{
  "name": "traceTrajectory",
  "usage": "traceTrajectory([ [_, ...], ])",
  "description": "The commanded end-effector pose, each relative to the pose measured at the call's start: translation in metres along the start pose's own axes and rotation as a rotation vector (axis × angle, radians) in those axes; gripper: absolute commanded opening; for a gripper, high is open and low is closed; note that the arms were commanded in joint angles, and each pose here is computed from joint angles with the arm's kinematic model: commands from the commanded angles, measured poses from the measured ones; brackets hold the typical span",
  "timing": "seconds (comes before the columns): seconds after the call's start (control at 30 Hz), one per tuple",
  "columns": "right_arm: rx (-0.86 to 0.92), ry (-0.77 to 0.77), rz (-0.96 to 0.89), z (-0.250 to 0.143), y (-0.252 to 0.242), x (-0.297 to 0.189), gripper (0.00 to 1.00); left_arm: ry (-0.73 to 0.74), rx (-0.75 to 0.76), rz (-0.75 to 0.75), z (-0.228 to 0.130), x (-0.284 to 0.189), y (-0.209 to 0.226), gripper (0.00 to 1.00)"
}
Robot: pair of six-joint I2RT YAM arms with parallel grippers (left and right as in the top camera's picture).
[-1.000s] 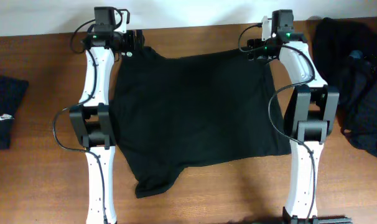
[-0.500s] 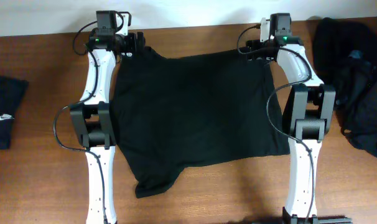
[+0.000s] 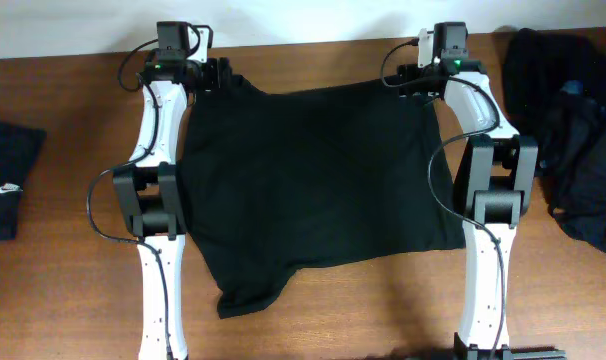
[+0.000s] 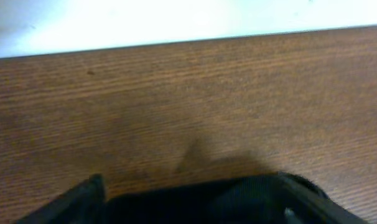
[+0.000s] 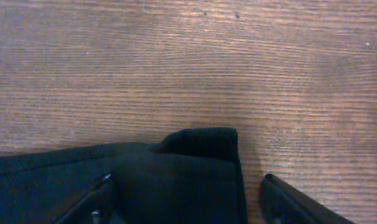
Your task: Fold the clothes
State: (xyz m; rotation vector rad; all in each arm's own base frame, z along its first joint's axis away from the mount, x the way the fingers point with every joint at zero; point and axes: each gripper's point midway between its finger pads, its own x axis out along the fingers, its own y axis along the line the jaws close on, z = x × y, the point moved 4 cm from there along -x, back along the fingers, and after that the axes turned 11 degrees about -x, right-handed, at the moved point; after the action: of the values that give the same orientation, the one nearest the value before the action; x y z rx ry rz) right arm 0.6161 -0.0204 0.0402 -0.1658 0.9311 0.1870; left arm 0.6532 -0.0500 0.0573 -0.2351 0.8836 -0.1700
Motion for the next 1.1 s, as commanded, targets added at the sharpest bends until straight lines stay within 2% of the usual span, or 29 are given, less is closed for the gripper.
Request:
traceTrajectory([
  [0.0, 0.016, 0.055, 0.022, -0.021, 0.006, 0.020, 0.72, -0.003, 0.011, -0.009, 0.005, -0.008, -0.002, 0.77],
  [0.23, 0.018, 0.068, 0.026, -0.023, 0.006, 0.020, 0.46, 0.002, 0.007, -0.006, 0.004, -0.009, 0.001, 0.51],
  [0.33, 0.018, 0.069, 0.031, -0.023, 0.007, 0.019, 0.41, -0.007, 0.008, -0.006, 0.006, -0.009, 0.001, 0.36],
  [0.43, 0.019, 0.062, 0.049, -0.022, 0.010, 0.019, 0.34, -0.012, 0.006, -0.005, 0.008, -0.012, 0.003, 0.10],
  [0.47, 0.018, 0.059, 0.054, -0.021, 0.010, 0.018, 0.26, -0.013, 0.005, -0.003, 0.009, -0.012, 0.004, 0.01],
  [0.53, 0.018, 0.052, 0.053, -0.018, 0.010, 0.015, 0.06, -0.017, 0.001, -0.001, 0.011, -0.015, 0.007, 0.01],
  [0.57, 0.017, 0.049, 0.052, -0.016, 0.009, 0.014, 0.04, -0.018, 0.000, 0.000, 0.011, -0.015, 0.008, 0.01],
  [0.83, 0.010, 0.001, 0.039, 0.005, 0.006, -0.009, 0.04, -0.042, 0.001, -0.003, 0.024, -0.031, 0.006, 0.01],
  [1.07, 0.011, 0.005, 0.040, 0.006, 0.007, -0.014, 0.04, -0.057, 0.005, -0.006, 0.035, -0.049, 0.000, 0.01],
])
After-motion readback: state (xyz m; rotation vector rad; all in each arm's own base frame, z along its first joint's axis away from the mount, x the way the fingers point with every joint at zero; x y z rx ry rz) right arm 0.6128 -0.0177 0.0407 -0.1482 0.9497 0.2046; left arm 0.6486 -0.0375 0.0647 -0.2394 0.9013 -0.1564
